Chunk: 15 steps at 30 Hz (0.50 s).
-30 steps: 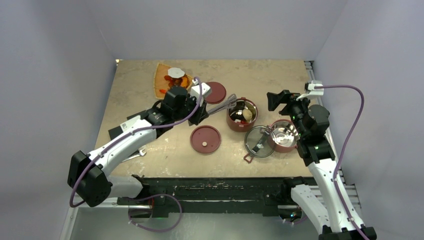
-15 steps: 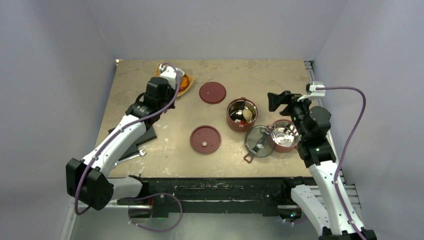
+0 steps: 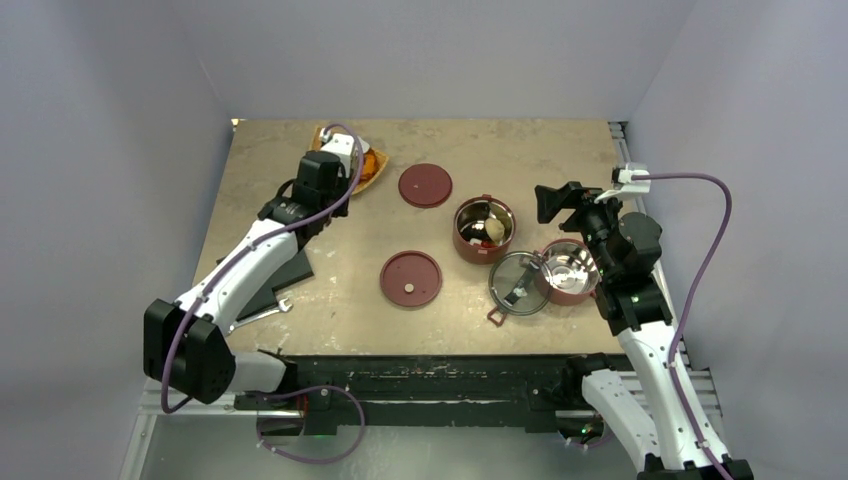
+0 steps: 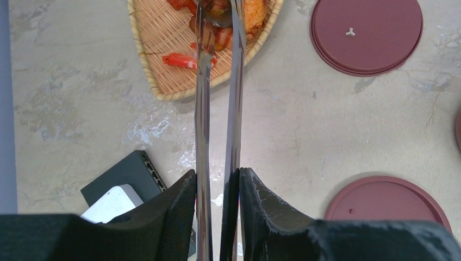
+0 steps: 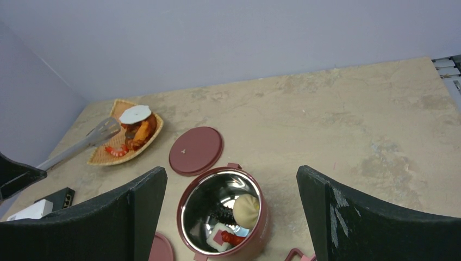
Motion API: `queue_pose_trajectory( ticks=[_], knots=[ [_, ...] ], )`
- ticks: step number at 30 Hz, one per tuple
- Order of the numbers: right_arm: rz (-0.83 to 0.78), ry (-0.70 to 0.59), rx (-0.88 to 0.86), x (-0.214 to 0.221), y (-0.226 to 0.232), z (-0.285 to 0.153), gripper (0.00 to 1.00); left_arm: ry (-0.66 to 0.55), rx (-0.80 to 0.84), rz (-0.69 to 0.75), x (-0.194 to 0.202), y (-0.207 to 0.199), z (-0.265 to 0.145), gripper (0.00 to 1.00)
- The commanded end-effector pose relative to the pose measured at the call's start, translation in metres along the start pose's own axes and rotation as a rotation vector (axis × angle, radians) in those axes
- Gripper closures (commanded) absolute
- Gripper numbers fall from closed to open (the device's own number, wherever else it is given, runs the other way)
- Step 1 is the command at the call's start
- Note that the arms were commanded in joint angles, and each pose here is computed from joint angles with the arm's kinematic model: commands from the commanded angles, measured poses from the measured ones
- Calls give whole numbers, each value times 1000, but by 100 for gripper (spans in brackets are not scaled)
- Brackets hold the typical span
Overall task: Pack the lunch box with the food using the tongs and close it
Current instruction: Place the fake food in the packing box.
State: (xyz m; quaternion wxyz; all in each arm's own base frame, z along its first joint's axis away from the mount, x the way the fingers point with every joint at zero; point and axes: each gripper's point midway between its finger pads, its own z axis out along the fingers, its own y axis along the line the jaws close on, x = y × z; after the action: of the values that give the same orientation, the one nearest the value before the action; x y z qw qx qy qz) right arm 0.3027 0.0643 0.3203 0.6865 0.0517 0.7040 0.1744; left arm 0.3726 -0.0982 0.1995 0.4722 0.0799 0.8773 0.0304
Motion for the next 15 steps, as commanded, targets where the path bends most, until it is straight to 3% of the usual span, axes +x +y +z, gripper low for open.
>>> queue_pose_trajectory(
  ticks=[1,15],
  knots=[
    [6,-36,-27,-11,6,-1,7,-68,27,5,-33,-6,1,67],
    [10,-22,-35,-5,7,0,7,-17,-116,268,-26,-34,17,67]
  ],
)
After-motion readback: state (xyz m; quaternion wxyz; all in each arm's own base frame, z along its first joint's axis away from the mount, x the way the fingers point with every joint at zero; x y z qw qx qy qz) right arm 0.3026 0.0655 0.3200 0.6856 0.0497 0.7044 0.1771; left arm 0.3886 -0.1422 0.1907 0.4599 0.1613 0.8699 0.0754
